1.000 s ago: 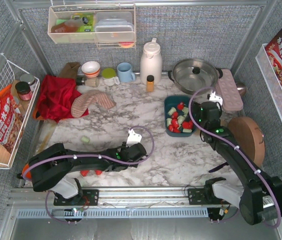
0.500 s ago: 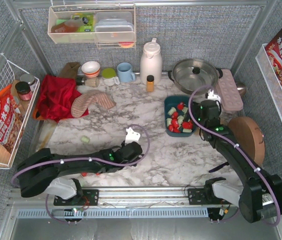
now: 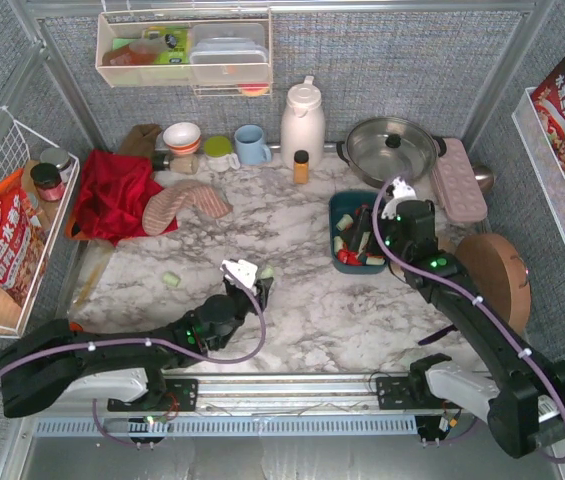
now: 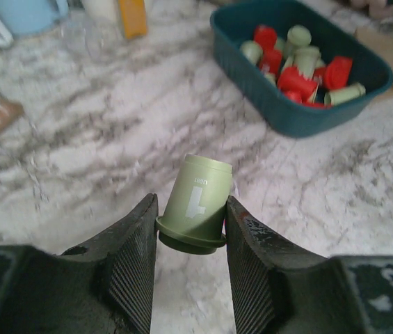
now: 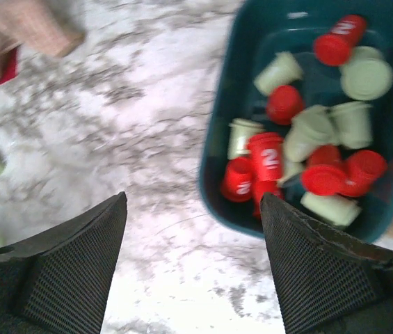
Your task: Mix the coffee capsules in the storage basket
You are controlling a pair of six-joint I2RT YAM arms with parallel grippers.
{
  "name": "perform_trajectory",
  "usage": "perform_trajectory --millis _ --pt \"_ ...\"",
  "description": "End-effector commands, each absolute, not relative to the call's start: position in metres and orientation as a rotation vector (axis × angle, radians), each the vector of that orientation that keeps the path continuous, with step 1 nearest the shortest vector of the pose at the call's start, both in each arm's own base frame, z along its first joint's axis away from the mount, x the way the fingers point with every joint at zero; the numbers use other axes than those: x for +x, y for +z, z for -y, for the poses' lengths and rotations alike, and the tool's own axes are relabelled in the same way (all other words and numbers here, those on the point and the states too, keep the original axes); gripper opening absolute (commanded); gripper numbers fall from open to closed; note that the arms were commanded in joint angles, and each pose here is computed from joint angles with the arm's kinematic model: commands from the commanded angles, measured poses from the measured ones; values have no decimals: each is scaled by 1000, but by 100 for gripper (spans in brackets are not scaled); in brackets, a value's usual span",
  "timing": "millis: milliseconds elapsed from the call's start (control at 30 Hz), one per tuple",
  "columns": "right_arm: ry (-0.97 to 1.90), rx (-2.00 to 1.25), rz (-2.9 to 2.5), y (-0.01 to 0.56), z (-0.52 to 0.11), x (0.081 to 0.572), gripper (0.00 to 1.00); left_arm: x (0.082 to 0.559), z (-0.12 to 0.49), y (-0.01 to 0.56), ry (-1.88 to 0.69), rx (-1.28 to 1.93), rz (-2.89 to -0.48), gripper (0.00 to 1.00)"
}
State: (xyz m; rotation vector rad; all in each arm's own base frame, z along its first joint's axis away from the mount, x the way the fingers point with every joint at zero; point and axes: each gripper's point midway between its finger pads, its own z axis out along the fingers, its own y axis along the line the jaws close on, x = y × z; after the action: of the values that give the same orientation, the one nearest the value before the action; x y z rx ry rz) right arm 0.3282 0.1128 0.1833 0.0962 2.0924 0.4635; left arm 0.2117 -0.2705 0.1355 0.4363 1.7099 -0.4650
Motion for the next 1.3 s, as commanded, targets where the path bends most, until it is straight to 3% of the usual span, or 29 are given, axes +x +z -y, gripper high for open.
perform_trajectory --millis 0,433,967,1267 --pt "639 -89 -2018 207 -155 311 81 226 280 206 -490 383 -1392 39" --pt "825 -410 -1860 240 -220 265 78 213 324 229 -628 489 -1111 39" --pt "941 -486 -1859 237 -259 250 74 207 345 224 -706 532 -1111 40" --pt "957 -509 -1881 231 -266 246 55 204 348 224 -716 544 -1106 41"
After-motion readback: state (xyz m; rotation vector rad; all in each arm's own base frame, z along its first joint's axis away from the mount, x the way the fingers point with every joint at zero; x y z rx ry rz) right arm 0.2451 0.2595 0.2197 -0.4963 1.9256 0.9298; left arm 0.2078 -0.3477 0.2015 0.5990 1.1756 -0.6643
